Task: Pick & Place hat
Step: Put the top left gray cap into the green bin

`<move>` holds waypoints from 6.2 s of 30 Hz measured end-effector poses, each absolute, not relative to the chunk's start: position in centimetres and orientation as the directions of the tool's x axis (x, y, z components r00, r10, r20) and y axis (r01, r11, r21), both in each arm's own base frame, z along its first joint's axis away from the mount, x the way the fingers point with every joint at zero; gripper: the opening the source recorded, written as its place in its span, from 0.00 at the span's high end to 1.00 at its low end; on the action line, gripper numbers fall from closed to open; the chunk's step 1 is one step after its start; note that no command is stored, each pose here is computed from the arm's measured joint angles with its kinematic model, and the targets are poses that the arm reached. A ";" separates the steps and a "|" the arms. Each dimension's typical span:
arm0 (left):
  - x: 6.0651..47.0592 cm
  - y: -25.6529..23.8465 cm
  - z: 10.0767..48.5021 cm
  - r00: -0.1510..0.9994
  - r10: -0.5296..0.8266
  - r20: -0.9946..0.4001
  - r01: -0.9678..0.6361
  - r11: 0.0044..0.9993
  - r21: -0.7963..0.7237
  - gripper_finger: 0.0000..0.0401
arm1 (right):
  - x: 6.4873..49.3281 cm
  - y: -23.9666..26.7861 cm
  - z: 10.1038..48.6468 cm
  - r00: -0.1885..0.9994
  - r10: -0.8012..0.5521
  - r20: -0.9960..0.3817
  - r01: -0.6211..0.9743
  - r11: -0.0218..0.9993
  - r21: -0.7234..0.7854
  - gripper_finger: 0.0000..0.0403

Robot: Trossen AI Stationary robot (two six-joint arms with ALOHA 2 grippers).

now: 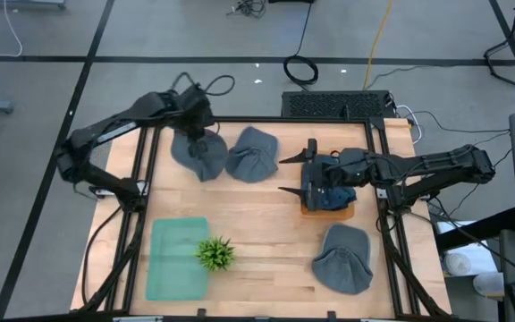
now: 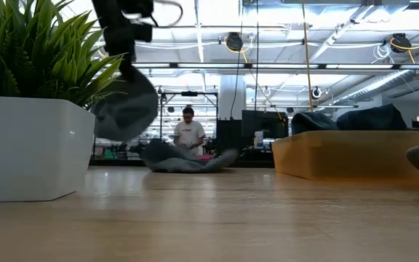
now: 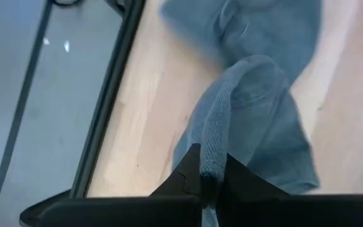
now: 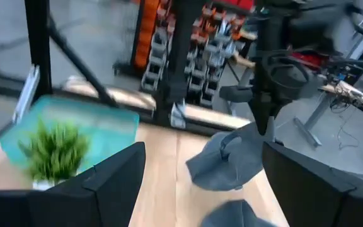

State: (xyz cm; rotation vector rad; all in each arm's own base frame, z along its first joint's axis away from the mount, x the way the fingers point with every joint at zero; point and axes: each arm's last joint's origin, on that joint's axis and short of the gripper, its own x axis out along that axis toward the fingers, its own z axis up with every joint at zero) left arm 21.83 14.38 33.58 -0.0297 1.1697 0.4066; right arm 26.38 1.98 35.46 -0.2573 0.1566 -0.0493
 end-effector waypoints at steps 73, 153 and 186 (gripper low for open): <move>27.1 2.7 47.1 0.895 0.353 0.272 -0.335 0.936 -0.111 0.98 | 34.5 2.0 31.6 0.621 -0.737 0.268 0.780 0.616 -0.114 0.25; 15.3 0.3 45.0 0.945 0.168 -0.280 -0.114 0.974 0.196 0.27 | 31.5 2.6 31.0 0.607 -0.793 -0.058 0.698 0.566 -0.437 1.00; 25.5 -2.5 40.3 0.885 0.052 -0.463 -0.012 0.996 0.090 0.27 | 31.0 0.4 27.7 0.797 -0.384 -0.466 0.463 0.884 0.064 1.00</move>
